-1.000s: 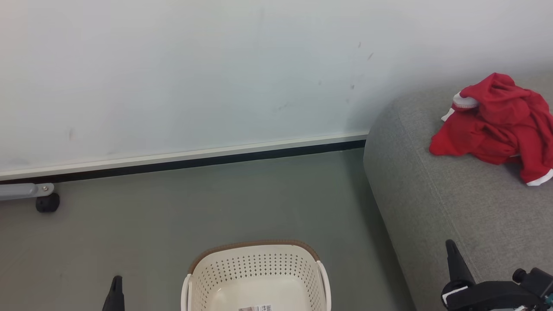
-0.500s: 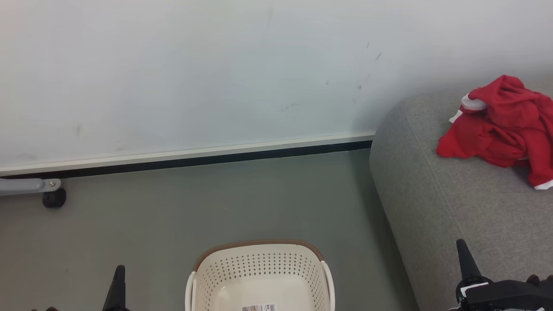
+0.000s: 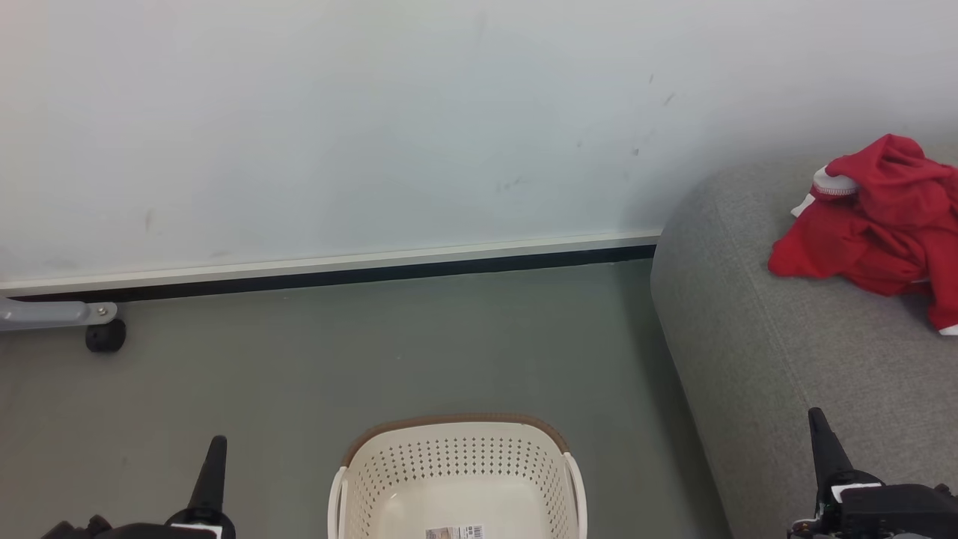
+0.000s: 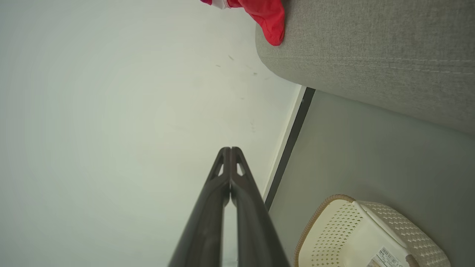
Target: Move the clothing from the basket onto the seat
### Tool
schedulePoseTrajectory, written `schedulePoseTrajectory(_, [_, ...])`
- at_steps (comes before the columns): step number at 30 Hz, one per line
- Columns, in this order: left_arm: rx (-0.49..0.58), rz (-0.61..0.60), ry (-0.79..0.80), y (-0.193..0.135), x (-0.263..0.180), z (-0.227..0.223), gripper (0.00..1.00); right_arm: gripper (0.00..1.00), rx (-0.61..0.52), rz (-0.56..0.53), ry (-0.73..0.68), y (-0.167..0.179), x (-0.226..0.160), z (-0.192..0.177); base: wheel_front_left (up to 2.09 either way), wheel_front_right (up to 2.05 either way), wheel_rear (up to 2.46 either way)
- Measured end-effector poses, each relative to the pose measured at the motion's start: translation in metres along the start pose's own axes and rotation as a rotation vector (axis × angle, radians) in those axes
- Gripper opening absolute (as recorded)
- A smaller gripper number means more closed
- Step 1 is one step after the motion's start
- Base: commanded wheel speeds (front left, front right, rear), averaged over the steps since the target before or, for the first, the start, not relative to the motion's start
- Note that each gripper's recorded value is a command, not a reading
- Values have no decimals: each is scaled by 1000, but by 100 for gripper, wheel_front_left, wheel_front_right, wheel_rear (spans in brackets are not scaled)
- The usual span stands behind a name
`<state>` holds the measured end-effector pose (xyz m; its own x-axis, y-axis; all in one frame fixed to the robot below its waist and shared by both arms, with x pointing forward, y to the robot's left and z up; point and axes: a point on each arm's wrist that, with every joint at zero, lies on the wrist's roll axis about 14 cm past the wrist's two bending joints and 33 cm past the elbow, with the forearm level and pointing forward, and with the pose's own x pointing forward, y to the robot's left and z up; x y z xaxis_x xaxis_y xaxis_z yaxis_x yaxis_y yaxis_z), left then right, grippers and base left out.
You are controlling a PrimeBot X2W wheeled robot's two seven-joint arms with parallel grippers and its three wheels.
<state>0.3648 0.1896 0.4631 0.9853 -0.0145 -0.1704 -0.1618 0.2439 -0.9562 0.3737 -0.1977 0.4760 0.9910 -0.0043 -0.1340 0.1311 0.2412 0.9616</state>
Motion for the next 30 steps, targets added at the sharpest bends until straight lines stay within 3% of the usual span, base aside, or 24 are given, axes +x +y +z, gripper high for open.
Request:
schedulePoseTrajectory(17, [-234,-67,-1,-13,9,5,0,0,245,34,-20,0,4,8,0,0,0])
schedulePoseTrajectory(30, [-248,-84,-3,-18,11,6,0,0,247,49,-21,5,6,9,0,0,0])
